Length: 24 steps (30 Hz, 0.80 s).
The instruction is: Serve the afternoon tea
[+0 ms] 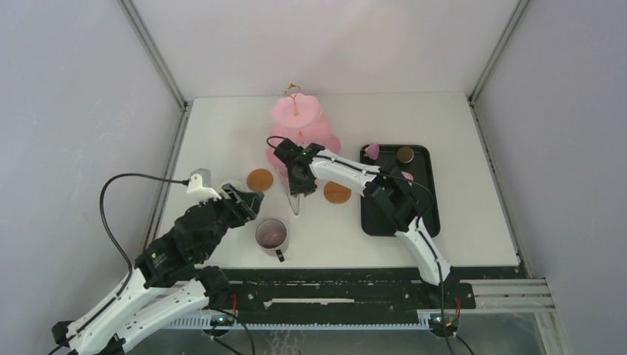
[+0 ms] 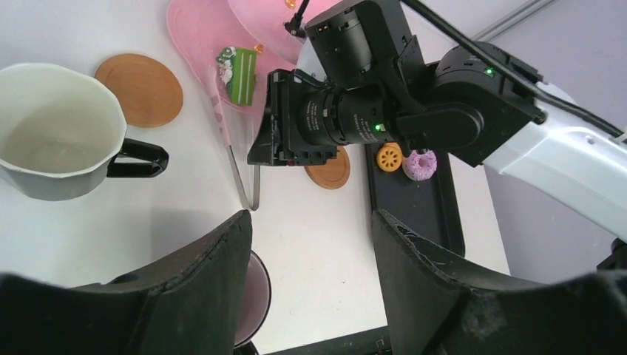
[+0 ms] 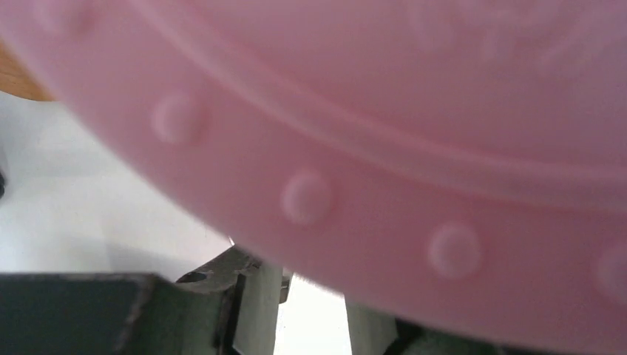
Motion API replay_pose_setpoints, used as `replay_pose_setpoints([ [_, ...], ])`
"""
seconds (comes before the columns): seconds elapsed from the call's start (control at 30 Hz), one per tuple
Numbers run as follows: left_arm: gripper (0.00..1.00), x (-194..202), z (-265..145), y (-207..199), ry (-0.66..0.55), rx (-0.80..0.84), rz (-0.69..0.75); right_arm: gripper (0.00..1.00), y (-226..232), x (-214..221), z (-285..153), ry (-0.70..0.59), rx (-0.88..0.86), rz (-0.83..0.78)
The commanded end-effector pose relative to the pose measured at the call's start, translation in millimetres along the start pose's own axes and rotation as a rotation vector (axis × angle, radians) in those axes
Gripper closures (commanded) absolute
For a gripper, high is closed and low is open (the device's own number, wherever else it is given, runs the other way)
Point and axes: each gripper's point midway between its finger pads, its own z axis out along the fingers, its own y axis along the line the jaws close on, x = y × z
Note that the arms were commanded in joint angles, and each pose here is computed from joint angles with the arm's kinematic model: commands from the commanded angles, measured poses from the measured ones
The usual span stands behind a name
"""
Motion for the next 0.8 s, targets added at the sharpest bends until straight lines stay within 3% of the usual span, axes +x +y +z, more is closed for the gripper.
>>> replay_pose_setpoints([
  [0.0,0.35,7.8,3.8,6.0,0.007,-0.013,0.020,0.63,17.0,-12.2,-8.1,-0.066,-0.047,-0.006],
  [0.17,0.35,8.9,4.4,7.0,0.012,-0.020,0.025,0.82,21.4,-8.3,-7.0,-0.073,-0.045,-0.026],
  [0.6,0.35,4.8,0.9,5.2,0.003,-0.008,0.015,0.98,21.4,-4.4,-18.6,-0.102,-0.004,-0.014],
  [0.77,0.35,1.9,-1.6,4.7,-0.001,-0.004,0.018,1.00,22.4,-5.4,-27.1,-0.121,0.007,-0.006],
])
